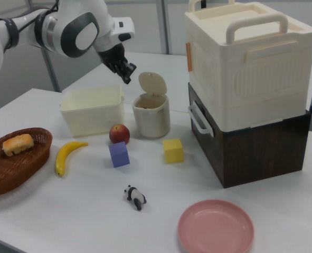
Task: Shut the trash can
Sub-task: 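Move the gripper over the open lid of the cream trash can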
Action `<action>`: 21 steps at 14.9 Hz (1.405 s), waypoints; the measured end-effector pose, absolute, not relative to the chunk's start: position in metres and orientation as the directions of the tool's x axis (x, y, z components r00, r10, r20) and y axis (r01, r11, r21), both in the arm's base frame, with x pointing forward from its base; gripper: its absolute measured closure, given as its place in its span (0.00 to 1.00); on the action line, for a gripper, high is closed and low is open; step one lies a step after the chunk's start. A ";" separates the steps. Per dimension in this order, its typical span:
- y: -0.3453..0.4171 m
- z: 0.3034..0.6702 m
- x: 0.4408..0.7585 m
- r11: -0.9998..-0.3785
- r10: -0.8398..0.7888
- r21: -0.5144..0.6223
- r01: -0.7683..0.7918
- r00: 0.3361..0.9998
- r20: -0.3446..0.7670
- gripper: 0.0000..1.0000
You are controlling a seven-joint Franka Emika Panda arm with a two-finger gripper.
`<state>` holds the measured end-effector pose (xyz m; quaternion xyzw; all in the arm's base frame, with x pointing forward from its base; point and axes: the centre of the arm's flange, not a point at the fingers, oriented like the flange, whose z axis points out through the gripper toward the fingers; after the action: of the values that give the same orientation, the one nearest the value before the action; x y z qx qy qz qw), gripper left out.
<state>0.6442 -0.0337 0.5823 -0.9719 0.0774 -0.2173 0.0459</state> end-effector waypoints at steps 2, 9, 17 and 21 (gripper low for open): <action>-0.034 0.591 0.655 -0.984 -0.171 -0.126 -0.127 0.870 0.463 0.99; -0.014 0.582 0.710 -0.986 -0.152 -0.144 -0.078 0.771 0.619 0.99; -0.018 0.569 0.739 -0.987 -0.150 -0.143 -0.067 0.674 0.723 0.99; -0.009 0.547 0.754 -0.990 -0.134 -0.135 -0.047 0.637 0.759 0.99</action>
<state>0.7541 -0.0089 0.5473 -0.9031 0.0503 -0.4233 0.0513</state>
